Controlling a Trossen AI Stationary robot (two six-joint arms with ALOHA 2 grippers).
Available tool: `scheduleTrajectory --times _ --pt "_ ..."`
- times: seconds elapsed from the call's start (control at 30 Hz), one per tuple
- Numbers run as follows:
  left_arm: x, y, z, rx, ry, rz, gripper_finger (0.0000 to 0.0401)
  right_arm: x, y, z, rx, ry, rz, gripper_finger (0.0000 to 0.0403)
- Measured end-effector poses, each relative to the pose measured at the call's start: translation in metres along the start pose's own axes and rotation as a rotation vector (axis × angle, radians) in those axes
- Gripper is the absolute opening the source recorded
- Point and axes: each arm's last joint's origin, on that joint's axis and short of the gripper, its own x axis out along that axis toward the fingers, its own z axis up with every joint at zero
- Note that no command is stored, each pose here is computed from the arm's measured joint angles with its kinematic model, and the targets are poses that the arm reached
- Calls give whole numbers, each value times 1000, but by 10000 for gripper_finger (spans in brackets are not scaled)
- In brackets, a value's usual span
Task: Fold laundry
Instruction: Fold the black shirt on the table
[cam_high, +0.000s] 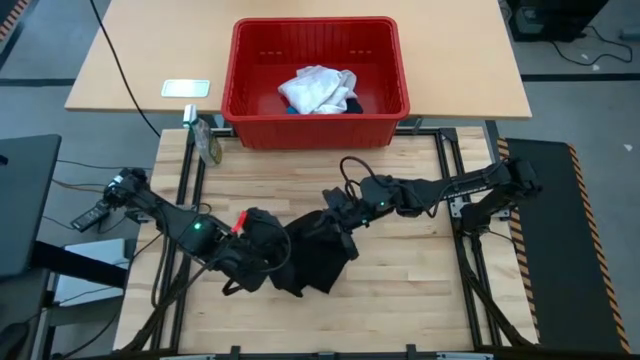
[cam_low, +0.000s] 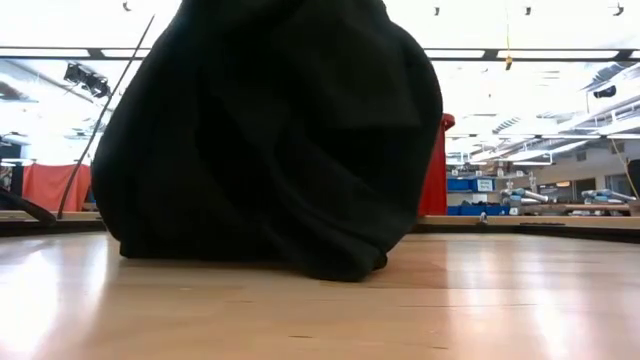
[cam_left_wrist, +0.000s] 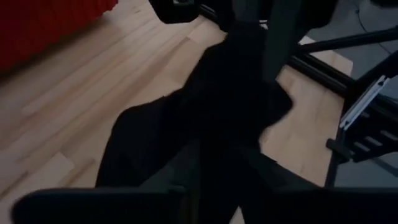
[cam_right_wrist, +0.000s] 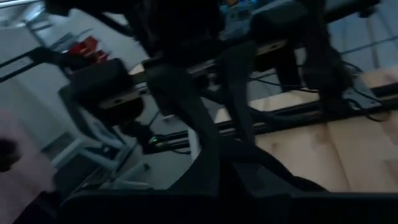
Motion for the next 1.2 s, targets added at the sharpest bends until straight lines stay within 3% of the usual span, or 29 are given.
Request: scheduleTrajectory --times 0.23,0.4,0.53,0.7,0.77,1.2 --pt "14 -9 5 76 -42 -33 177 -1 -1 1 -3 2 23 10" --pt "22 -13 12 103 -46 -88 188 -1 -1 1 -2 3 22 11" --pt "25 -13 13 99 -44 -94 146 -1 -2 1 12 5 12 16" --pt "27 -13 15 83 5 -151 38 0 -1 1 14 5 10 18" --pt "28 -13 16 74 7 -156 12 -1 -1 0 15 8 12 18" --pt "8 -21 9 76 -1 -219 2 -2 -4 3 61 -4 9 51"
